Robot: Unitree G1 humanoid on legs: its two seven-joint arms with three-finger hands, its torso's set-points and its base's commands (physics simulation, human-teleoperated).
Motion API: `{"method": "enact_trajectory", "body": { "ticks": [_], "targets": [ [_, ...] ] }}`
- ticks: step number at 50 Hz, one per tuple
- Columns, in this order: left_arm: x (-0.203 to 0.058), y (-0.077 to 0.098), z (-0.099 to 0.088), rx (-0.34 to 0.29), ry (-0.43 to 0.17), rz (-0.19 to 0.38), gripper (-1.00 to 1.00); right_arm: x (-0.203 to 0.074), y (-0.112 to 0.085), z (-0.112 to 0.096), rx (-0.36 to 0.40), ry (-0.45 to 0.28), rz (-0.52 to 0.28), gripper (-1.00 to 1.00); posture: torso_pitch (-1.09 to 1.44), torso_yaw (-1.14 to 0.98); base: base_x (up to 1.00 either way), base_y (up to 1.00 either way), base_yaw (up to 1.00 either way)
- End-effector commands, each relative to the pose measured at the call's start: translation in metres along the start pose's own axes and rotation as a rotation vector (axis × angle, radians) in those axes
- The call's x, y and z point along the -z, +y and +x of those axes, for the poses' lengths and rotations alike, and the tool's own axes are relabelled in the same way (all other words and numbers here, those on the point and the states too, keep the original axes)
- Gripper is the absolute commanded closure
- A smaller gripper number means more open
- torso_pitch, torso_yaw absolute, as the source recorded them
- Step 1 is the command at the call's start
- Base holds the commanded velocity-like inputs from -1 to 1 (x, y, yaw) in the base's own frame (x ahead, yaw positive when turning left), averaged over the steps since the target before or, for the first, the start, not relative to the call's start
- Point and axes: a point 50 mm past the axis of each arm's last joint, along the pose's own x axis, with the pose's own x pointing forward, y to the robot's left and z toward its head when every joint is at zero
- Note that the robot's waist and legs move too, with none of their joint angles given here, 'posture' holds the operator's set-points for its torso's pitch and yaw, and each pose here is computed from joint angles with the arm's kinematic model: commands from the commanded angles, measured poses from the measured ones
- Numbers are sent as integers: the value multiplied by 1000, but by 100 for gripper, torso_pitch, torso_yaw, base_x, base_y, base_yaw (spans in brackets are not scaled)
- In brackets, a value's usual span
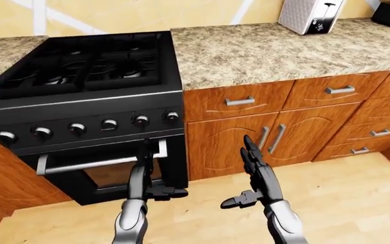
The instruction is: Navigate to the stove.
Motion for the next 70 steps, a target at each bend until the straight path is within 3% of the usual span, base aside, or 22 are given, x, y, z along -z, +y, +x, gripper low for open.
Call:
{"method": "enact_trajectory", "body": {
  "ticks": [1,70],
  "targets": [
    [-22,5,4,-15,-108,11,-100,-21,5,6,-23,-111,-9,-100,0,0,-5,18,0],
    [-22,5,4,-15,-108,11,-100,-20,5,6,-22,-112,-12,-100,0,0,-3,20,0]
  ]
}}
